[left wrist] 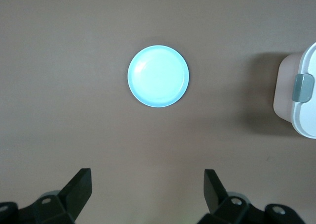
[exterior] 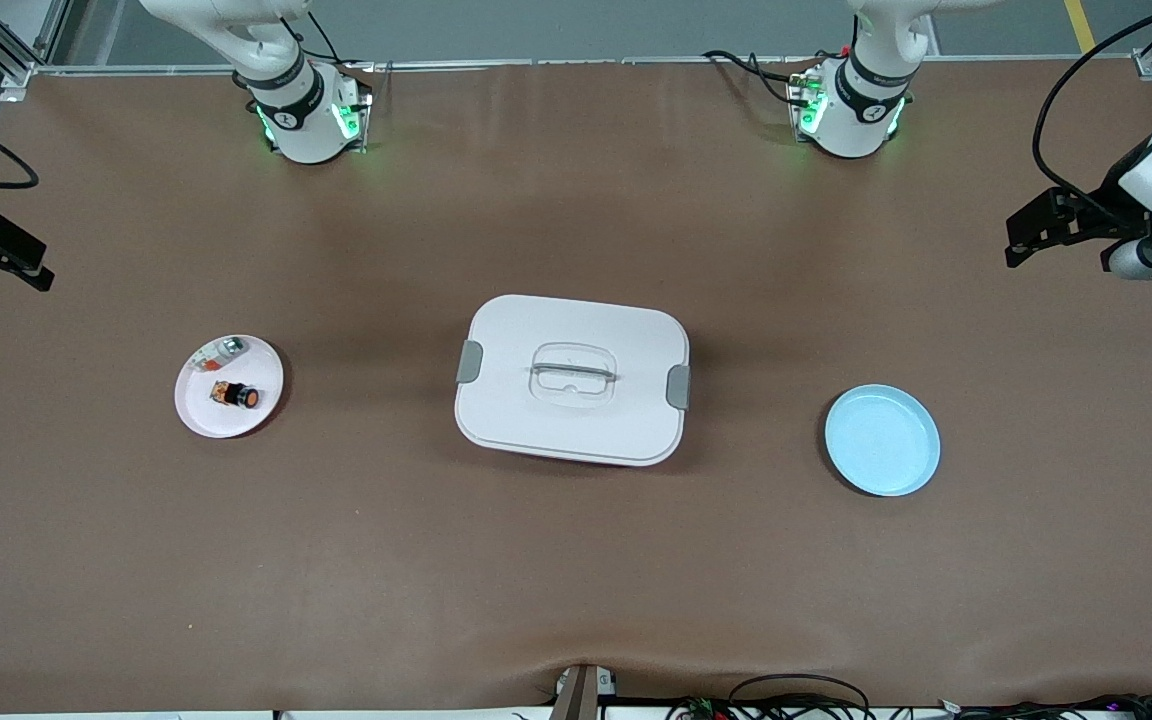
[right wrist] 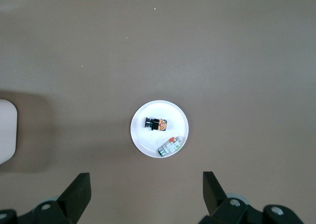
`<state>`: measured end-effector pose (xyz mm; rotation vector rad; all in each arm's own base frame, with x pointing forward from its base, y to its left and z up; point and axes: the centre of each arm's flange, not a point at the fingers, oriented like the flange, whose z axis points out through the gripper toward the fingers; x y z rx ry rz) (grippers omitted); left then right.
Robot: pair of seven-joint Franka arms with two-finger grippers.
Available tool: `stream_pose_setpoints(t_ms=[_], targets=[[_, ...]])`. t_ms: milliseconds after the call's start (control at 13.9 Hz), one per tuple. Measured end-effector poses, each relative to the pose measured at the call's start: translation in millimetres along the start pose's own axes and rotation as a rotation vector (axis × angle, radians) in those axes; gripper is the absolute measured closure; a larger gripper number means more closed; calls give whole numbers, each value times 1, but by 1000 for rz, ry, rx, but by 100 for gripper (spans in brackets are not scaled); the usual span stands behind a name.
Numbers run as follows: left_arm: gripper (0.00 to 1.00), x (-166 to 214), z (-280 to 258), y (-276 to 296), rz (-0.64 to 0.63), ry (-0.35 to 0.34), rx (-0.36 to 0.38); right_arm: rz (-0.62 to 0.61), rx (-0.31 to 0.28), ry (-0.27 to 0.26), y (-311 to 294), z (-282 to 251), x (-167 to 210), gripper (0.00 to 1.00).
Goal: Transfer orange switch to right arm and place
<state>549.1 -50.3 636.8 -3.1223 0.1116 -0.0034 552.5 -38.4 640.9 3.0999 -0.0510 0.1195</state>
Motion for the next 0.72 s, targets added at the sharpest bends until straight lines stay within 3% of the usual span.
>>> stream_pose_setpoints(t_ms=[575, 719], targets=[[0, 0, -4, 1, -55, 7, 0, 0, 6, 15, -1, -16, -6, 0], [0, 0, -4, 4, -64, 7, 0, 8, 30, 14, -3, -16, -6, 0]])
